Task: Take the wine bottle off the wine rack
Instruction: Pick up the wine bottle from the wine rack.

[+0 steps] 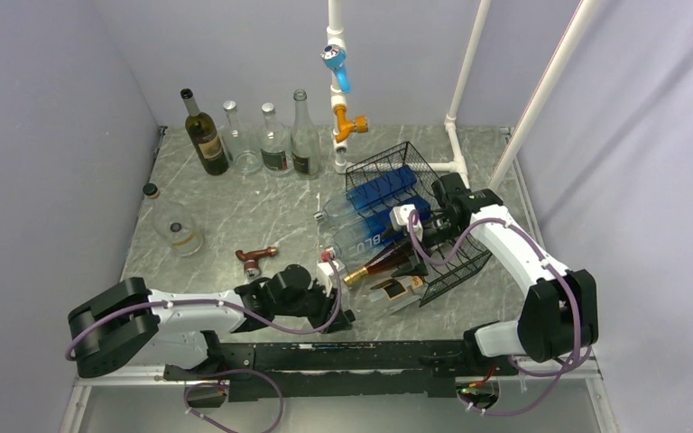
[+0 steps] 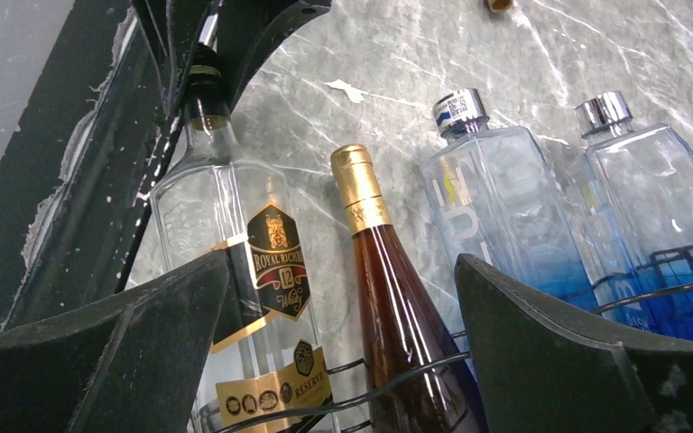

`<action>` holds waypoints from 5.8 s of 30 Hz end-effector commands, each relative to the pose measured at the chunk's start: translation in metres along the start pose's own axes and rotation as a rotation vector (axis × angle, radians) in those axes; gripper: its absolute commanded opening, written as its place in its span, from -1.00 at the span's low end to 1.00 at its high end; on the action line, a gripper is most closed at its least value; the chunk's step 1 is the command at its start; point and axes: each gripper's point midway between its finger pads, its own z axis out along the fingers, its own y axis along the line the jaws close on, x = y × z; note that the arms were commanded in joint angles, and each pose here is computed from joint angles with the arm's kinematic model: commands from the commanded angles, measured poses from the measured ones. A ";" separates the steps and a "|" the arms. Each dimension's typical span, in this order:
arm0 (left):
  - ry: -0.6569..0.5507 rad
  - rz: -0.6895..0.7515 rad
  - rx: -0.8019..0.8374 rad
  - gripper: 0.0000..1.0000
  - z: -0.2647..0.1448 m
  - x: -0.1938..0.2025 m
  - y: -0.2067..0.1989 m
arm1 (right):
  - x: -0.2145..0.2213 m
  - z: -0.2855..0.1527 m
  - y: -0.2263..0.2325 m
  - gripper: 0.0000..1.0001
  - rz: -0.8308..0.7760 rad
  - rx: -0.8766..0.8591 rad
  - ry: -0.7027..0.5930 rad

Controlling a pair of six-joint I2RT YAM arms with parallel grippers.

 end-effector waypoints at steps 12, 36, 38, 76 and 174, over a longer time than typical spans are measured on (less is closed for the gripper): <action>-0.038 -0.032 0.072 -1.00 -0.029 0.015 -0.007 | -0.023 0.030 0.028 0.99 -0.119 -0.135 -0.033; -0.051 -0.104 0.118 -1.00 -0.055 0.013 -0.010 | -0.010 0.099 0.074 0.99 -0.294 -0.277 0.224; -0.052 -0.112 0.120 -1.00 -0.057 0.013 -0.010 | -0.009 0.103 0.077 0.99 -0.309 -0.285 0.235; -0.122 -0.157 0.256 -1.00 -0.076 -0.018 -0.029 | 0.025 0.150 0.076 0.76 -0.376 -0.184 0.410; -0.972 -0.024 0.049 0.99 -0.152 -0.158 -0.017 | -0.077 0.093 0.014 -1.00 0.271 -0.127 -0.163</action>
